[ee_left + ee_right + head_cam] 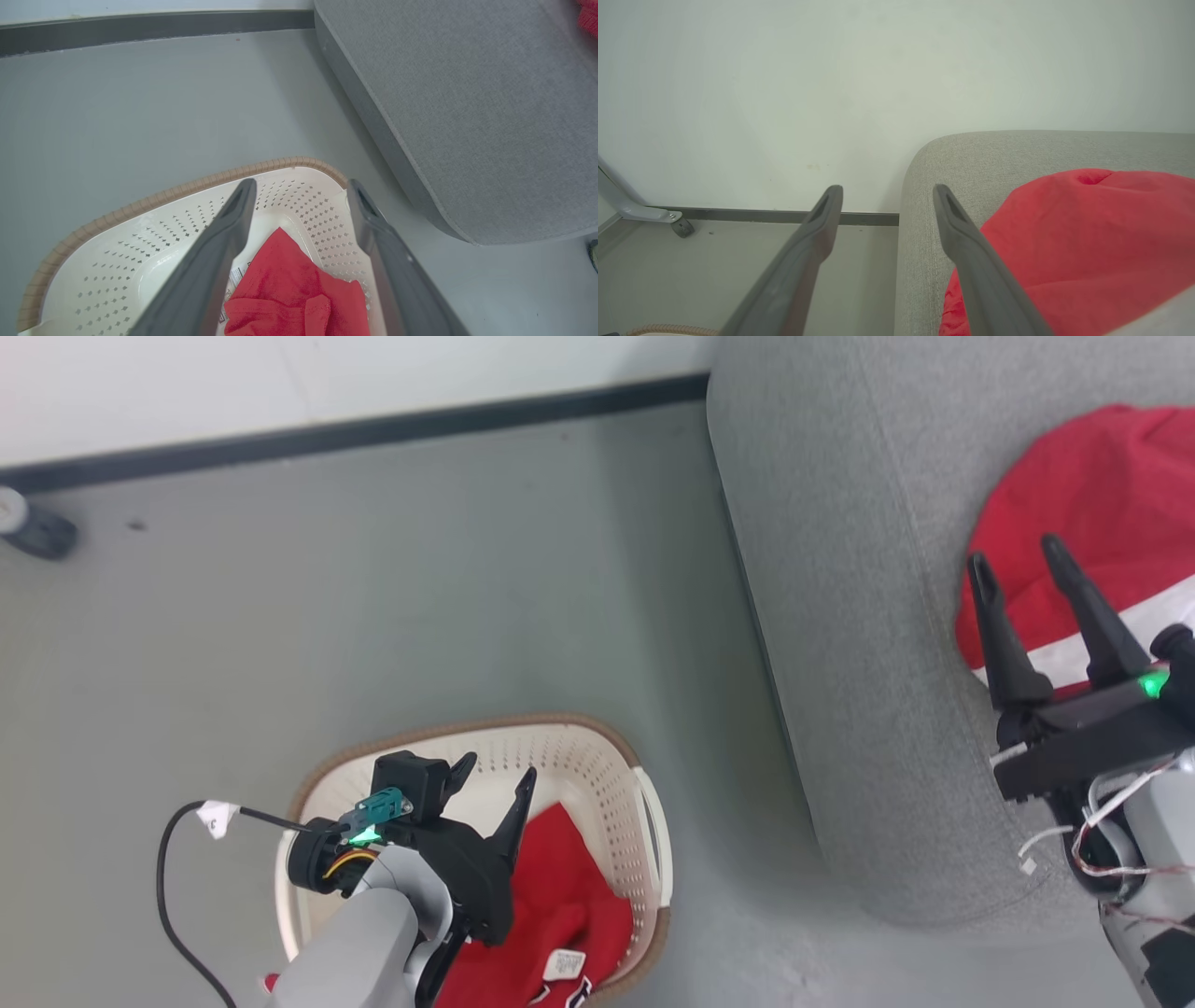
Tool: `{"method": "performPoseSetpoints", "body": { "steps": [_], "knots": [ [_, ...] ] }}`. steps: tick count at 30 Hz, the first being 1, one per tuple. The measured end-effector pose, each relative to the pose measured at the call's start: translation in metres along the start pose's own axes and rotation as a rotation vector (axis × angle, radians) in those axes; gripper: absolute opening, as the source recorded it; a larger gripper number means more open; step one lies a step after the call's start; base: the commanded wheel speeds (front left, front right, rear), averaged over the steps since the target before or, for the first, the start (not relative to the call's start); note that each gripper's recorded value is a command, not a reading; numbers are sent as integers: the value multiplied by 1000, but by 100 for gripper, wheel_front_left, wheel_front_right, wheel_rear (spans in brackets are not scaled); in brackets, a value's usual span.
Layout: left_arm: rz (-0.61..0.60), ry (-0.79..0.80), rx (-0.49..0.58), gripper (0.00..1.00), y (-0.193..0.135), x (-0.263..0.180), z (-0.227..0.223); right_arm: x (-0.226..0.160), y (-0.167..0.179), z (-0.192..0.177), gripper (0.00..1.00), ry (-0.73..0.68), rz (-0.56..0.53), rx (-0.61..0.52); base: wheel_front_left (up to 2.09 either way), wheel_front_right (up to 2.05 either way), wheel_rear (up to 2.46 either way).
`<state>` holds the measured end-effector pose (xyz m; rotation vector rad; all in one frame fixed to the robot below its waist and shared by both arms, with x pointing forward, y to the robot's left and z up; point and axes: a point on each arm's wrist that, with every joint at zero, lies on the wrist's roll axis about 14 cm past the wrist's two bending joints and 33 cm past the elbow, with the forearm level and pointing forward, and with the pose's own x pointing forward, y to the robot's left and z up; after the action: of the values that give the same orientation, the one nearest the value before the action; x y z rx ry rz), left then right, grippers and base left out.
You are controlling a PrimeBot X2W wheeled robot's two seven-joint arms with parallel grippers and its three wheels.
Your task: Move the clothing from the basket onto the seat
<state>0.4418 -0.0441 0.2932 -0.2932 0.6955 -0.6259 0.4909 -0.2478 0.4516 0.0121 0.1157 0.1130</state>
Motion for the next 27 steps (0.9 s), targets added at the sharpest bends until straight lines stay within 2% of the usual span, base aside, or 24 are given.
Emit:
{"method": "performPoseSetpoints", "body": {
  "steps": [9,19,27],
  "knots": [
    [32,-156,33,100,-2,-36,42,-26,12,10,100,-11,13,29,0,0,0],
    [122,-339,12,100,15,-86,94,-59,26,19,100,-34,28,56,0,0,0],
    [206,-454,-19,100,25,-129,111,-79,31,26,100,-63,30,82,0,0,0]
  ]
}}
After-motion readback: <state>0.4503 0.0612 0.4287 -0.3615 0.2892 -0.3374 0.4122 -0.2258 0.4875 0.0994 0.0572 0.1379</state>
